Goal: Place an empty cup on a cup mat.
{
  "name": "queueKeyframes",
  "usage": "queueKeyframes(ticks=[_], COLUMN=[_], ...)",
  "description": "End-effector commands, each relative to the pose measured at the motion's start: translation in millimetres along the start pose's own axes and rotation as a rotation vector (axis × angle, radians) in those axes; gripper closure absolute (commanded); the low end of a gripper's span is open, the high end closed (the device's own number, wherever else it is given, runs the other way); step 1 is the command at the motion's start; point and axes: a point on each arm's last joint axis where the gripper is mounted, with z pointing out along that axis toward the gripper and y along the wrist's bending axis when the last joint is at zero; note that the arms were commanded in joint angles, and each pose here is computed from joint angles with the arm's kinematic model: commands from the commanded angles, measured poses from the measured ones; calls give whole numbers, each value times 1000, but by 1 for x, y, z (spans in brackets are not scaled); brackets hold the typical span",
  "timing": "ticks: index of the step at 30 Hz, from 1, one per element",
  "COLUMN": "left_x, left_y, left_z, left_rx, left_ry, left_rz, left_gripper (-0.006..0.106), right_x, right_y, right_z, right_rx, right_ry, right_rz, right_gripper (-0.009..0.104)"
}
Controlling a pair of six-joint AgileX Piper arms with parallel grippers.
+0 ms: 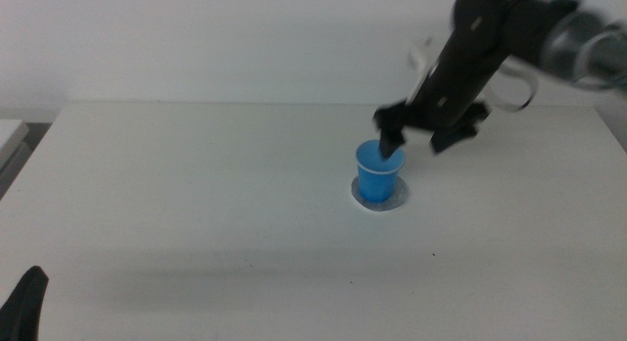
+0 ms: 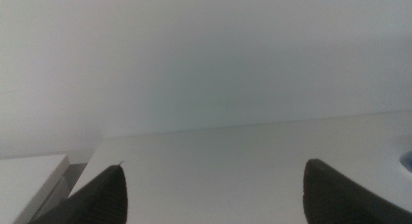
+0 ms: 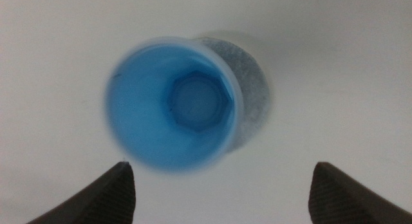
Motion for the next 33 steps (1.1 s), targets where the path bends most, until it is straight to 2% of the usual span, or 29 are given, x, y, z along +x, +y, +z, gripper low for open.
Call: queueKeyframes(ticks=[1, 7, 11, 13, 15, 22, 28, 33], left_x=[-1, -1, -1, -1, -1, -1, -1, -1], left_y=[0, 0, 0, 0, 0, 0, 0, 0], left_z=[0, 0, 0, 0, 0, 0, 0, 0], left_rx=[4, 4, 4, 4, 4, 4, 4, 4], left_ry=[-16, -16, -16, -16, -16, -16, -16, -16], left_rz=[-10, -10, -10, -10, -10, -10, -10, -10], left_gripper=[7, 7, 7, 7, 7, 7, 7, 7], right_x=[4, 32, 71, 95, 117, 214, 290, 322], right_y=[-4, -3, -7, -18, -31, -67, -67, -66], right_z=[-50, -139, -175, -191, -199, -188, -164, -146], right_rx=[1, 0, 2, -26, -9, 94, 152, 226], right_ry=[-58, -186, -245, -303, -382, -614, -797, -932], right_rz=[-33, -47, -43, 5, 44, 161, 74, -23], right_gripper=[7, 7, 7, 7, 7, 7, 3, 3])
